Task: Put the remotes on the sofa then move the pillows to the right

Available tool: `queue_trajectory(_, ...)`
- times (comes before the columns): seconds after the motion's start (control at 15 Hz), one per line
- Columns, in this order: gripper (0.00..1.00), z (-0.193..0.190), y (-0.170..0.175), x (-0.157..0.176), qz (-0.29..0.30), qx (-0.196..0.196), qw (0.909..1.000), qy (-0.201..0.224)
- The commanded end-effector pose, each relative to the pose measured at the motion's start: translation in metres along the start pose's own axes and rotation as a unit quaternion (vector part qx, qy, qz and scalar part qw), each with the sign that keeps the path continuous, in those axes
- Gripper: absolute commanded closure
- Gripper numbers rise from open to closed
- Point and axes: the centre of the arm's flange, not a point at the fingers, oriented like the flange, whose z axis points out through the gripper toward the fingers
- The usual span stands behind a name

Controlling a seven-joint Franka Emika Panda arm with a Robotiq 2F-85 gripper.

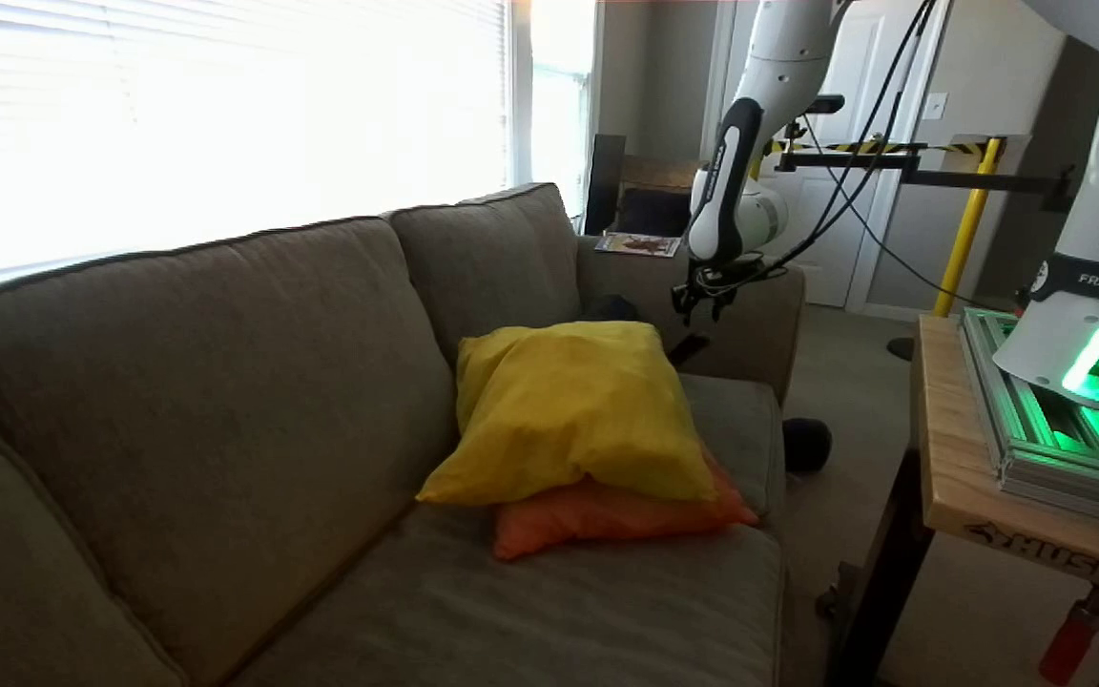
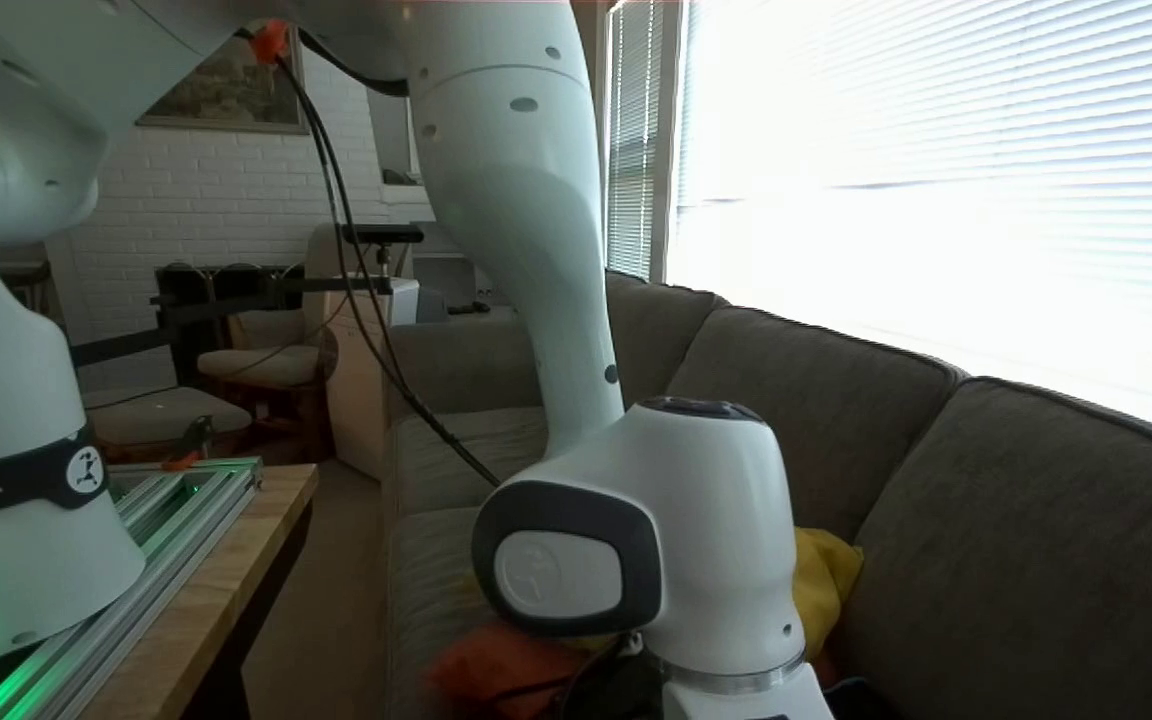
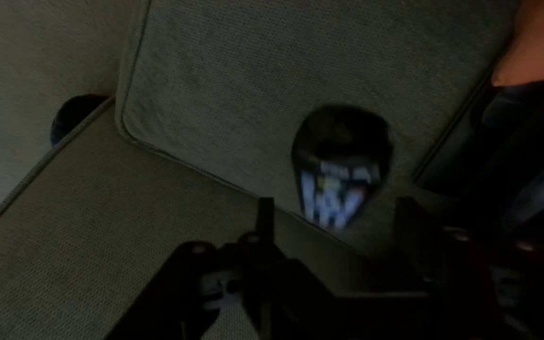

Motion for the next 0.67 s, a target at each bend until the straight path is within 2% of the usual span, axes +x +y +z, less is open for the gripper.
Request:
queue_trajectory(0.0, 0.0, -0.02, -0.021, 0.007, 0.016, 0.017, 0.9997, 0.006)
queue_trajectory(0.27, 0.0, -0.063, -0.045, -0.002, -0.006, 0.046, 0.9988, 0.014)
queue_trajectory(0.47, 0.0, -0.114, -0.07, -0.024, -0.067, 0.074, 0.995, 0.012)
queue_trajectory(0.6, 0.0, -0.147, -0.086, -0.044, -0.123, 0.089, 0.9883, 0.013)
